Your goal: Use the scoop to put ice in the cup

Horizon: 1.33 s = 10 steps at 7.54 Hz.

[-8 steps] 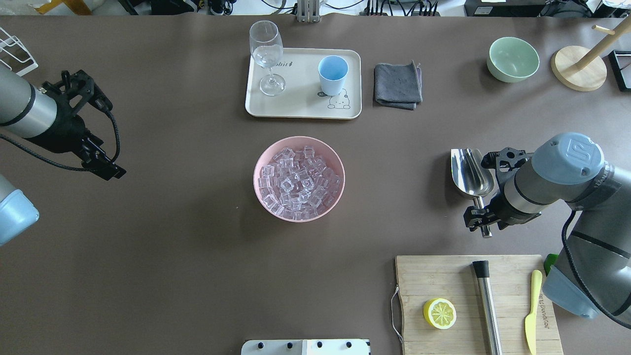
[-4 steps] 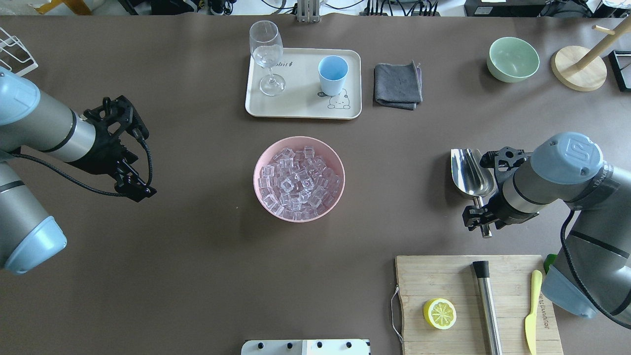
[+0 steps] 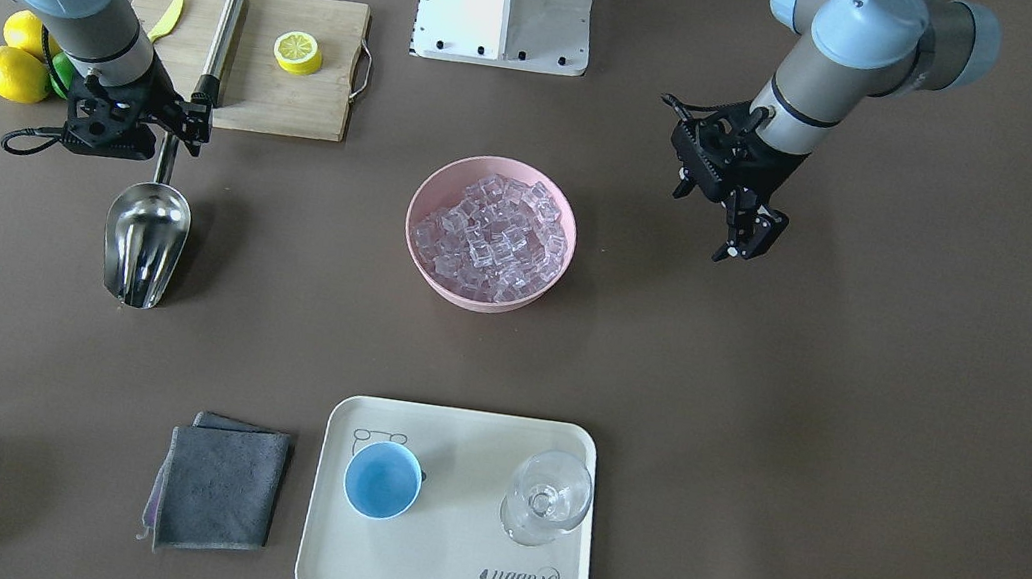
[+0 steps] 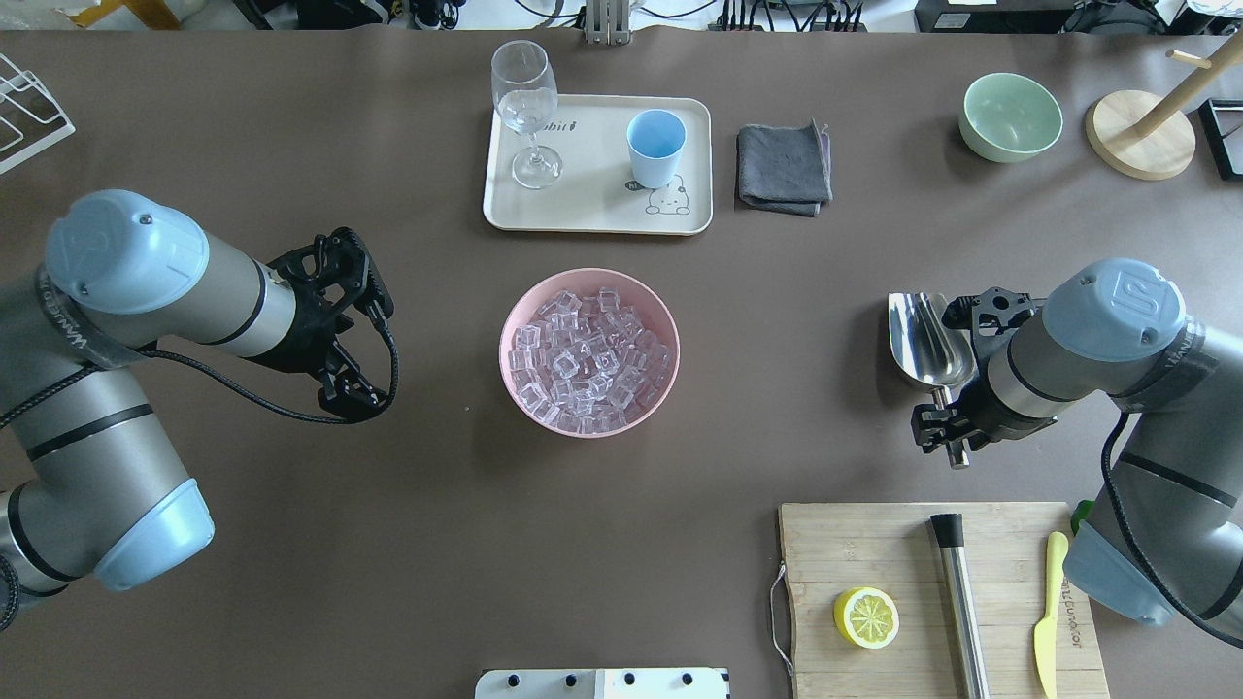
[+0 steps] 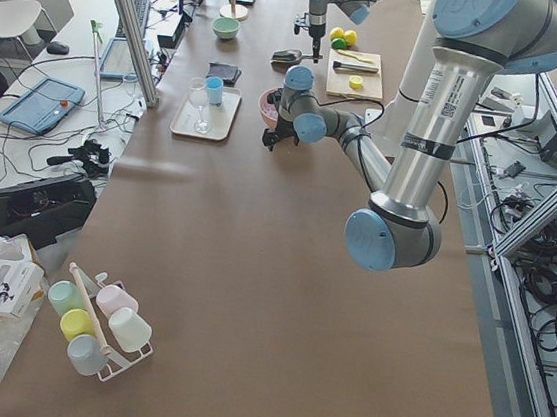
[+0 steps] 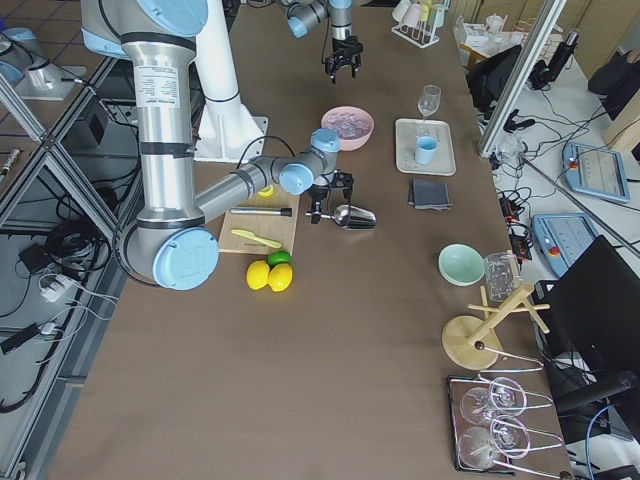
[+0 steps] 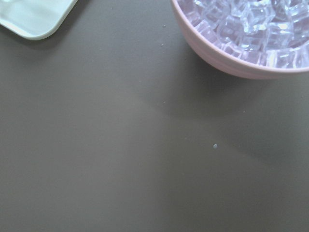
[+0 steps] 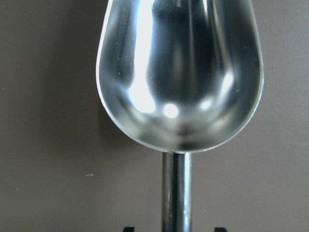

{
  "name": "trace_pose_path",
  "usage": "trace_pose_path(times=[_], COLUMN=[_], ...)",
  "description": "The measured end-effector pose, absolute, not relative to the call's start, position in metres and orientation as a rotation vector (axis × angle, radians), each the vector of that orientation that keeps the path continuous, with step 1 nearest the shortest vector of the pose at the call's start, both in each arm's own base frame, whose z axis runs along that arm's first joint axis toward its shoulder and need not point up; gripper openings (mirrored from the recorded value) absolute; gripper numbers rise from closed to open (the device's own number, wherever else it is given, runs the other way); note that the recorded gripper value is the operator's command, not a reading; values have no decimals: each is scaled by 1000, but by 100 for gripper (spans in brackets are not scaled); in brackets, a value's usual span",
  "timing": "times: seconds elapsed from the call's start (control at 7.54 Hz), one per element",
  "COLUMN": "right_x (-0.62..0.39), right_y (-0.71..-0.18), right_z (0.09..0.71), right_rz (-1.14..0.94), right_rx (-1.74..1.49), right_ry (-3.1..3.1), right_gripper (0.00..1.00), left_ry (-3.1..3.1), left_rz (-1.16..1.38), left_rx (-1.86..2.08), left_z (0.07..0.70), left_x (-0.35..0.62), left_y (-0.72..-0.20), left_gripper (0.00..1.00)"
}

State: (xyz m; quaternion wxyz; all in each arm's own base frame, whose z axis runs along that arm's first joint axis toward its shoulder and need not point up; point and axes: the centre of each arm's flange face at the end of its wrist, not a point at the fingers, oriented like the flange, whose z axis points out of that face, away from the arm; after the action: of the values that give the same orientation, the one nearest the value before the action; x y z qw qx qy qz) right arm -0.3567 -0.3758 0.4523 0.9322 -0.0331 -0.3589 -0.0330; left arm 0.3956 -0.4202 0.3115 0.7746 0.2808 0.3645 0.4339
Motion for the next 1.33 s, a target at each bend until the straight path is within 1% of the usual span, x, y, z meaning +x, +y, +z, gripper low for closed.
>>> trace_pose_path(times=[0.27, 0.53, 0.93, 1.33], right_x=[-357, -358, -359, -356], right_y=[-376, -377, -377, -376], right_z=[452, 454, 457, 447], right_rz=[-67, -63, -58, -66], right_rx=[-68, -71, -77, -62], right_ry=[-735, -732, -726, -741], right_gripper=[21, 1, 0, 0], left_ry=[808, 790, 768, 792], left_rz=[967, 968, 974, 991], left_rx=[612, 580, 529, 689], left_z=[300, 301, 313, 300], left_x=[410, 416, 429, 460], left_y=[-412, -412, -412, -408], left_gripper=[98, 98, 98, 98])
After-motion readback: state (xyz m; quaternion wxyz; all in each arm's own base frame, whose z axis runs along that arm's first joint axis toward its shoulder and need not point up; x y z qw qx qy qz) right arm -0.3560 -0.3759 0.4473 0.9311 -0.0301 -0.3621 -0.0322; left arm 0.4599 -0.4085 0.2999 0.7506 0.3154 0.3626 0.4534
